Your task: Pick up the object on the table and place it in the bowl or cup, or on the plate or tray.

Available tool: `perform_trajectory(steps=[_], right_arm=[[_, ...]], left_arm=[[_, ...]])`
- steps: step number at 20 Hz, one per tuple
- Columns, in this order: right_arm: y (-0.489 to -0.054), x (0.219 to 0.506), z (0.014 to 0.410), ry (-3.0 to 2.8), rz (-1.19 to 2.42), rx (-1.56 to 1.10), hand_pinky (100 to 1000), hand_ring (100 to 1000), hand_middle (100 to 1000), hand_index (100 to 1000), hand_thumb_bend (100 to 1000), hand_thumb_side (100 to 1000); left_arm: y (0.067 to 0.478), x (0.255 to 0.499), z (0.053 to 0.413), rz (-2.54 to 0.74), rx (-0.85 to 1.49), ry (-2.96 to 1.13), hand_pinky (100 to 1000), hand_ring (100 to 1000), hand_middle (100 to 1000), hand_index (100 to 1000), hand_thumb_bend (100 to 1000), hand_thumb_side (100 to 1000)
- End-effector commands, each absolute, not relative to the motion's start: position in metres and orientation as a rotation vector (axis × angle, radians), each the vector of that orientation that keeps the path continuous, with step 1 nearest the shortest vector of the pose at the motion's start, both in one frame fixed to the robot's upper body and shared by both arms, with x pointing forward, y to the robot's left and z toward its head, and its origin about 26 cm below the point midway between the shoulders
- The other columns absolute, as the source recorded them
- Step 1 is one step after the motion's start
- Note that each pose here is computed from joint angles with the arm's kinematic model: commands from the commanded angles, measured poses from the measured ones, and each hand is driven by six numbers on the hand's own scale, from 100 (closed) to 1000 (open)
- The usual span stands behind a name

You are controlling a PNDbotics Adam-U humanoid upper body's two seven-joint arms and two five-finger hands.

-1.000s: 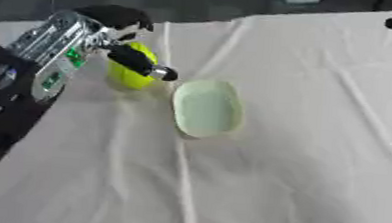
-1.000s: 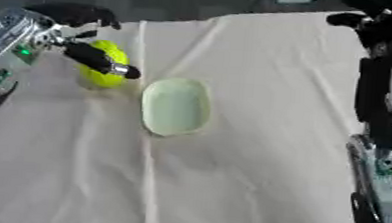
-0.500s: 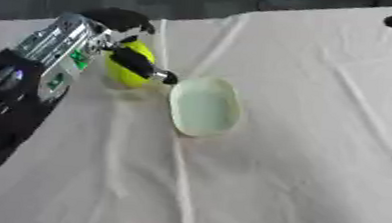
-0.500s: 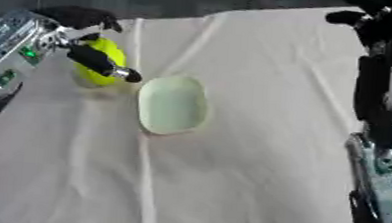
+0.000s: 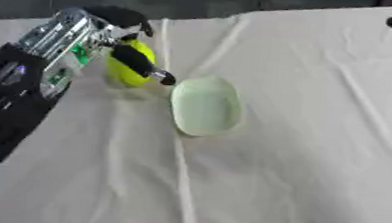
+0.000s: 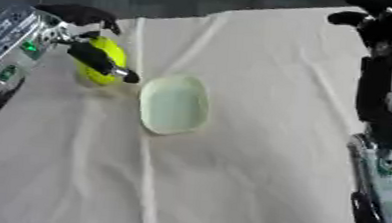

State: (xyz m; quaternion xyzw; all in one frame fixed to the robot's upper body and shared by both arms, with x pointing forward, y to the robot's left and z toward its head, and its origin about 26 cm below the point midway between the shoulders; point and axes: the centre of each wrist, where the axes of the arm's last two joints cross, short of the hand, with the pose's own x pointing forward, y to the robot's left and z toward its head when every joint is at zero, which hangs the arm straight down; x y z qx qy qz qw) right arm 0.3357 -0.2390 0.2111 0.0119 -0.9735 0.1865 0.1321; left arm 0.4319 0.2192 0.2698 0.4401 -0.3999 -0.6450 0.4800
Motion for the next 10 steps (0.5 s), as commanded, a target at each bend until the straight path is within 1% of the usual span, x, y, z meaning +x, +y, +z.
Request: perform_trajectory(steps=[1,3,7,8,9,10], right_arm=[[-0.238,0.335,0.219,-2.852,0.553,0.04,680,797,807,952,100,867],[-0.238,0.335,0.22,-2.851,0.555,0.042,679,797,807,951,100,865],[-0.238,0.335,0.219,-2.848,0.556,0.044,677,797,807,950,100,856],[-0.239,0.335,0.219,-2.847,0.557,0.044,676,797,807,949,100,854],[-0.239,0.335,0.219,-2.846,0.557,0.043,676,797,807,949,100,854],[-0.239,0.335,0.219,-2.845,0.556,0.043,675,796,807,949,100,849]], left_arm=[[0.224,0.434,0.268,-1.583,1.033,-0.886,521,793,1000,957,722,656],[0.227,0.437,0.261,-1.586,1.009,-0.848,530,807,1000,966,727,606],[0.232,0.444,0.247,-1.588,0.965,-0.795,515,804,1000,966,683,573],[0.233,0.445,0.244,-1.586,0.957,-0.783,478,784,1000,961,670,554],[0.234,0.446,0.243,-1.585,0.952,-0.776,478,784,1000,961,670,554],[0.234,0.447,0.241,-1.584,0.95,-0.768,403,738,1000,935,620,523]])
